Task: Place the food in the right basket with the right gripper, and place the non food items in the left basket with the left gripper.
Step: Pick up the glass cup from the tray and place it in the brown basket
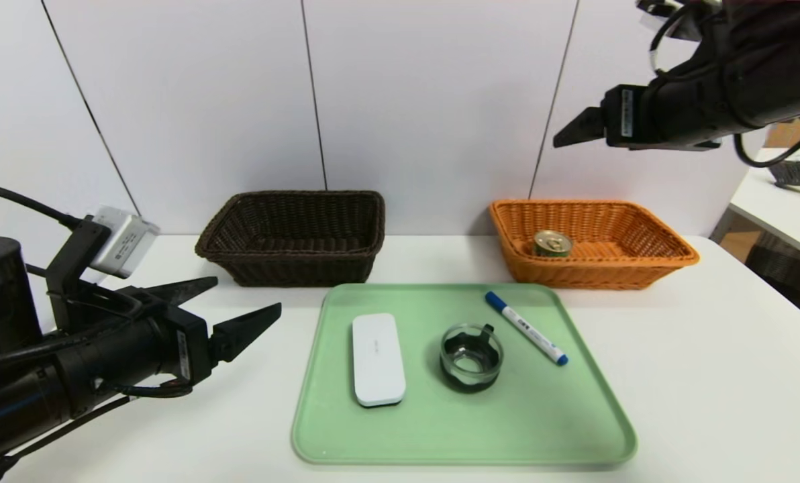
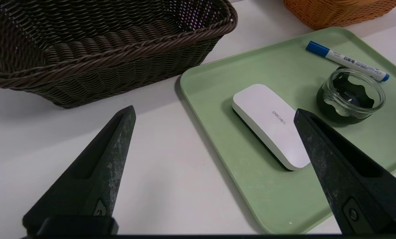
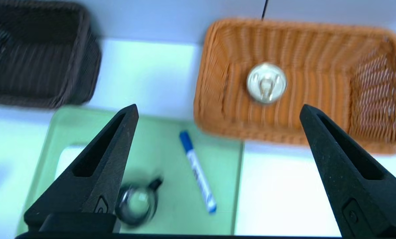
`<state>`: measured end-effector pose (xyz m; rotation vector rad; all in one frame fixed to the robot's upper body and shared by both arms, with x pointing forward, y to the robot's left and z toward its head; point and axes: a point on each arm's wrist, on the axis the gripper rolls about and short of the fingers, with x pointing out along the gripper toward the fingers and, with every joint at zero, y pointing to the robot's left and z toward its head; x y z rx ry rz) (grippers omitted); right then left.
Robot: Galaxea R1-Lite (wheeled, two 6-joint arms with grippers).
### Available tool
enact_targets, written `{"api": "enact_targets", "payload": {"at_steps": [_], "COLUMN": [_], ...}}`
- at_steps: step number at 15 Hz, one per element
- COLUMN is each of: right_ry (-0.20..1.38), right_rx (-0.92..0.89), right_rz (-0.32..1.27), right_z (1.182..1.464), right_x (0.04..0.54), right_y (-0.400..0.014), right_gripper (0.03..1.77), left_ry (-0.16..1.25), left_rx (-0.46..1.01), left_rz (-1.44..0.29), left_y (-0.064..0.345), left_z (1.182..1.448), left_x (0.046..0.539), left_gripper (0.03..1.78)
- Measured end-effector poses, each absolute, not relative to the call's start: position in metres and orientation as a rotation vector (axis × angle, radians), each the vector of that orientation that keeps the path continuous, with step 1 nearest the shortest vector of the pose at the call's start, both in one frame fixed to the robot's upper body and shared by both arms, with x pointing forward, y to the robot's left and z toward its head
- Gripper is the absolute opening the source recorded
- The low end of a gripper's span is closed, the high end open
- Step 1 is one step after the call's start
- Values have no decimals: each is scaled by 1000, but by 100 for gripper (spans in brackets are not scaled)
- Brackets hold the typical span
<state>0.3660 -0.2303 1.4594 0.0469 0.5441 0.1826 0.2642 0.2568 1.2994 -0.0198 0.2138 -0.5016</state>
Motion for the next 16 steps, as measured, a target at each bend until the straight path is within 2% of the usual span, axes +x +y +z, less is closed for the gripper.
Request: {"api": "enact_targets", "payload": {"at_steps": [3, 7, 14, 16], "right_ry": [654, 809, 1174, 1237], "right_rx": [94, 194, 456, 469], "right_rz": [160, 89, -53, -97], "right_z": [1466, 1457, 1406, 1390], "right_x": [322, 300, 321, 332], "right_y": [-232, -226, -182, -170], "right_gripper": [169, 169, 169, 169], "left_ry": [231, 243, 237, 237], "left_rx": [-9, 7, 1, -2], "left_rz": [-546, -594, -605, -604], "left_y": [244, 227, 224, 225], "left_z": [1304, 1308, 1309, 1309], "left_x": [263, 260, 260, 258], "left_gripper": [169, 169, 169, 169]}}
